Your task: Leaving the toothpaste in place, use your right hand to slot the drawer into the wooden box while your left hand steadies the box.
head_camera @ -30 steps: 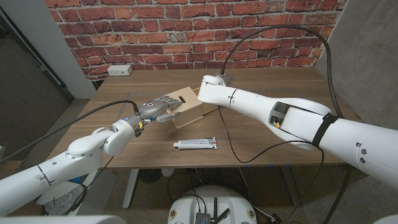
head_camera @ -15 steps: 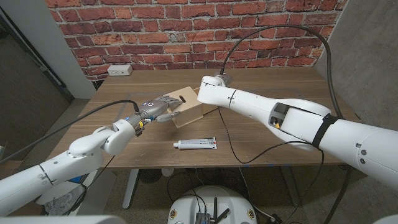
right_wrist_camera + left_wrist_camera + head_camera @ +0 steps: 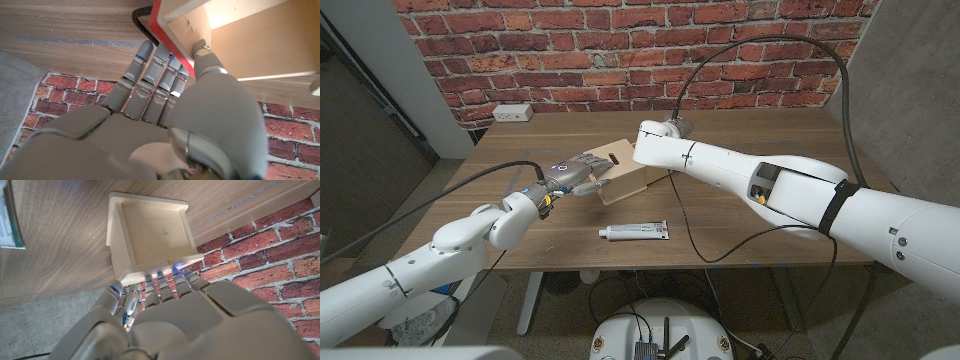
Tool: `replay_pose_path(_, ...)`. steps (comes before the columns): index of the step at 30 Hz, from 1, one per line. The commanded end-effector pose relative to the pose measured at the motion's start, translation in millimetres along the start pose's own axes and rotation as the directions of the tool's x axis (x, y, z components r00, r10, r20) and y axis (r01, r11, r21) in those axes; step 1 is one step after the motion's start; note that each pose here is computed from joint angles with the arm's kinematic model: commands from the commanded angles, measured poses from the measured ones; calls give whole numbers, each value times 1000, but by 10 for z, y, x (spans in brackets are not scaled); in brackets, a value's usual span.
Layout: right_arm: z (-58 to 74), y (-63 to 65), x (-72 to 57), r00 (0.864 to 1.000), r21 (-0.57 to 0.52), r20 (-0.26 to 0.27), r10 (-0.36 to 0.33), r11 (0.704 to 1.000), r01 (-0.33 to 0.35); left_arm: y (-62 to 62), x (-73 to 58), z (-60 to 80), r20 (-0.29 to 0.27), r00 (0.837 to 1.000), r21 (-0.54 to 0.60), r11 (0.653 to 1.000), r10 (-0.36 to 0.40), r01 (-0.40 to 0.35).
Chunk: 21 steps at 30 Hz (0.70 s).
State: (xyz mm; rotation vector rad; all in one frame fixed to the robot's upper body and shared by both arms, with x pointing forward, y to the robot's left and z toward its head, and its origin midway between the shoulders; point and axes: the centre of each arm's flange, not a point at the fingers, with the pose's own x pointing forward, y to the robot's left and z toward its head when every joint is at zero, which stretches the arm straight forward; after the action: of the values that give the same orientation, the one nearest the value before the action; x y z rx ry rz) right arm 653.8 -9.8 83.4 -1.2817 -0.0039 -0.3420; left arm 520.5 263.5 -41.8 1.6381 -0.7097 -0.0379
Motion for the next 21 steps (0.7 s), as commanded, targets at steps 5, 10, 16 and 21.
replay_pose_path(5, 77, -22, 49, 999, -27, -38, 17, 999, -18, -25, 32, 5, -5, 1000, -11, 1000, 4, -4)
replay_pose_path(10, 96, -31, 59, 999, -29, -39, 22, 999, -23, -39, 41, 2, -5, 1000, -15, 1000, 2, -2)
replay_pose_path(16, 126, -55, 64, 998, -32, -44, 37, 999, -38, -44, 68, -8, -2, 1000, -17, 1000, 3, -3)
replay_pose_path(21, 125, -91, 89, 998, -33, -49, 38, 999, -39, -45, 86, -17, -3, 1000, -21, 1000, 5, -5)
